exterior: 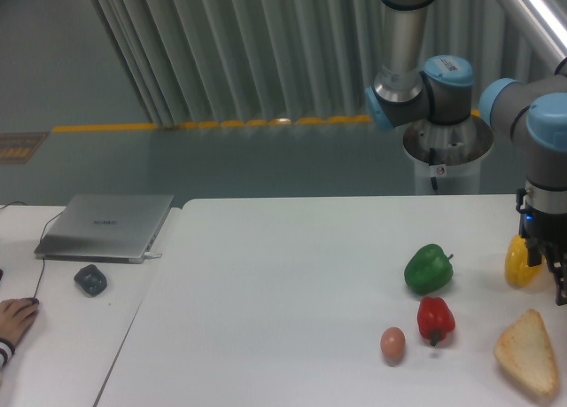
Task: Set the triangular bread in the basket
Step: 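Lower the gripper toward the triangular bread slice beside the yellow pepper, then descend onto the bread slice and close the gripper on its edge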
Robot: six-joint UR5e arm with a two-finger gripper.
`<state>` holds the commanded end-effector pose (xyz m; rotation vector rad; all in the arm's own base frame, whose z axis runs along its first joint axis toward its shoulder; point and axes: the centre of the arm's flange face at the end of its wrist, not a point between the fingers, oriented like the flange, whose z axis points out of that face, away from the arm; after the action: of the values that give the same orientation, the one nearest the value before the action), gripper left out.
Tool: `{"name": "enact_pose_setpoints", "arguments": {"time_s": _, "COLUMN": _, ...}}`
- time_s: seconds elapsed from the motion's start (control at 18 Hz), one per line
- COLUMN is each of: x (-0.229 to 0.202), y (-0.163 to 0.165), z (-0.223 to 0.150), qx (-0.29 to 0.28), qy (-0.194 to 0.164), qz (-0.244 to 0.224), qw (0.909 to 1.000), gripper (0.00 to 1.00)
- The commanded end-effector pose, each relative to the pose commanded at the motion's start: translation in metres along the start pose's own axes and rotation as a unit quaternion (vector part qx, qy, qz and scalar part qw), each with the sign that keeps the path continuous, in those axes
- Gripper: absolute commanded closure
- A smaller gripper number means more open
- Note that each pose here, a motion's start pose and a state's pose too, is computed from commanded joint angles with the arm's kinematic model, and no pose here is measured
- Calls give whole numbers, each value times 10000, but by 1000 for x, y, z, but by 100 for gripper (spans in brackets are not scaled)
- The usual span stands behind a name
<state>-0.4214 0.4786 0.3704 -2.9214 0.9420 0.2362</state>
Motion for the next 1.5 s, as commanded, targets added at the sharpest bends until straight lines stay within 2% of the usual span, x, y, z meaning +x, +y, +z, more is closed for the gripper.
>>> {"name": "enact_pose_setpoints", "arguments": {"time_s": 0.22, "x": -1, "y": -17, "z": -3, "qx": 48, "qy": -41, "qz": -346, "qw": 9994, "gripper": 0}}
{"name": "enact_pose_setpoints", "arguments": {"time_s": 0.5, "x": 6, "y": -55, "z": 0, "qx": 100, "qy": -19, "qz": -779, "qw": 9969, "gripper": 0}}
{"name": "enact_pose_setpoints", "arguments": {"time_s": 0.61, "x": 5, "y": -68, "z": 9, "qx": 105, "qy": 10, "qz": -1139, "qw": 9934, "gripper": 0}}
{"name": "enact_pose_setpoints", "arguments": {"time_s": 0.78, "x": 0, "y": -70, "z": 23, "qx": 84, "qy": 89, "qz": -1596, "qw": 9871, "gripper": 0}}
{"name": "enact_pose_setpoints", "arguments": {"time_s": 0.94, "x": -5, "y": -65, "z": 41, "qx": 16, "qy": 127, "qz": -1979, "qw": 9801, "gripper": 0}}
{"name": "enact_pose_setpoints", "arguments": {"time_s": 1.11, "x": -14, "y": -37, "z": 47, "qx": -75, "qy": 138, "qz": -2484, "qw": 9685, "gripper": 0}}
{"name": "enact_pose_setpoints", "arguments": {"time_s": 1.22, "x": -17, "y": -20, "z": 57, "qx": -132, "qy": 200, "qz": -2631, "qw": 9645, "gripper": 0}}
{"name": "enact_pose_setpoints", "arguments": {"time_s": 1.33, "x": -21, "y": -2, "z": 66, "qx": -175, "qy": 258, "qz": -2894, "qw": 9567, "gripper": 0}}
{"name": "enact_pose_setpoints", "arguments": {"time_s": 1.39, "x": -22, "y": 2, "z": 69, "qx": -176, "qy": 289, "qz": -3011, "qw": 9530, "gripper": 0}}
{"name": "enact_pose_setpoints", "arguments": {"time_s": 1.5, "x": -22, "y": 2, "z": 80, "qx": -219, "qy": 363, "qz": -3062, "qw": 9510, "gripper": 0}}
